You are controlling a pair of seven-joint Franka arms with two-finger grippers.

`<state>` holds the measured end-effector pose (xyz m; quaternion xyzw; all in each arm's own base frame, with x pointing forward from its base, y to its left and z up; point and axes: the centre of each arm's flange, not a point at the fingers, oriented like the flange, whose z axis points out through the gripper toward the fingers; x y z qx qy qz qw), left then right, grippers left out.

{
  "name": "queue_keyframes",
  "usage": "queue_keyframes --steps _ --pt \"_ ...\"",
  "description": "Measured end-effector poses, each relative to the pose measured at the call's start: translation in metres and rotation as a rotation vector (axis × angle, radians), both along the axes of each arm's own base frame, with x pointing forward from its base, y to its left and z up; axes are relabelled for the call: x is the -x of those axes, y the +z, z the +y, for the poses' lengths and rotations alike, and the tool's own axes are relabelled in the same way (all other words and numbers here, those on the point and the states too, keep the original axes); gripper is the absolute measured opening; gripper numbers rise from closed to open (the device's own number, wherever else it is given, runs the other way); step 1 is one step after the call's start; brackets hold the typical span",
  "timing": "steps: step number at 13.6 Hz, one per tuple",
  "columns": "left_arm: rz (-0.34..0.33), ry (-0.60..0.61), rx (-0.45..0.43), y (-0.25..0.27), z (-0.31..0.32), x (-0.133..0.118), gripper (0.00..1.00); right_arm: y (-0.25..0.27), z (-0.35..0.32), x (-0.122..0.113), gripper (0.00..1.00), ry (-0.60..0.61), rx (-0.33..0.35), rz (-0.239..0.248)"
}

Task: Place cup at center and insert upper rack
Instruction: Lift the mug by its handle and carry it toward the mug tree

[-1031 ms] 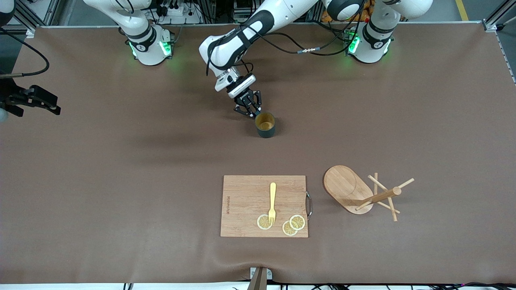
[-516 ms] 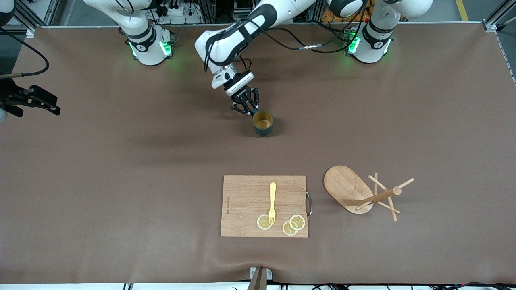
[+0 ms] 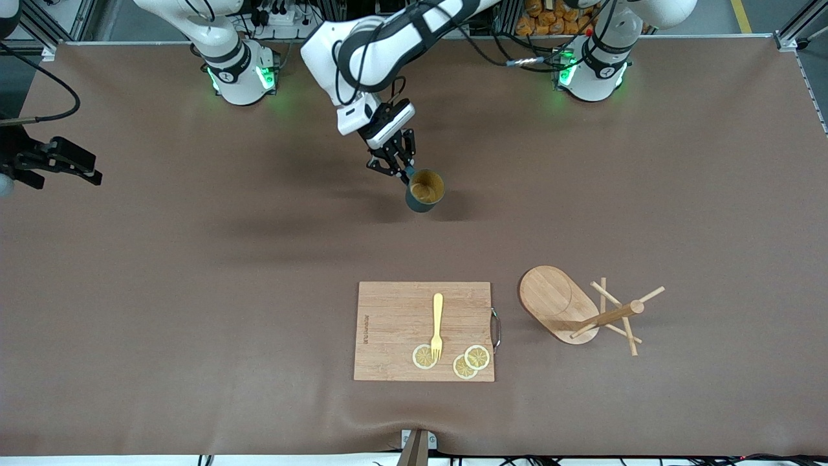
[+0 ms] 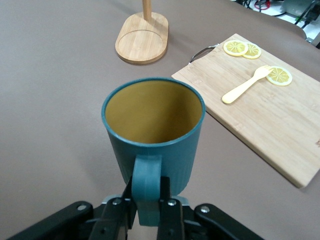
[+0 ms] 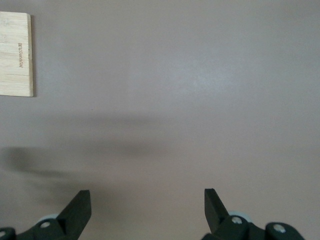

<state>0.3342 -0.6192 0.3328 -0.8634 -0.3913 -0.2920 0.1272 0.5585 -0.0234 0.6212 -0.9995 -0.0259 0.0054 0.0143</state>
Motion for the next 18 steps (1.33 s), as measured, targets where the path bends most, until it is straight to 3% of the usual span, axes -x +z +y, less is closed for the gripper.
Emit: queue_keyframes --steps 7,13,18 --pt "0.14 0.041 0.182 0.133 0.059 -0.059 0.21 -0.002 0.002 -0.003 1.0 0.002 -0.005 -0.001" --pt "0.255 0.067 0.398 0.176 0.084 -0.088 0.21 0.021 0.002 -0.008 1.0 0.003 -0.002 -0.082" --pt "0.296 0.1 0.524 0.187 0.094 -0.107 0.21 0.023 0.002 -0.008 1.0 0.003 -0.002 -0.086"
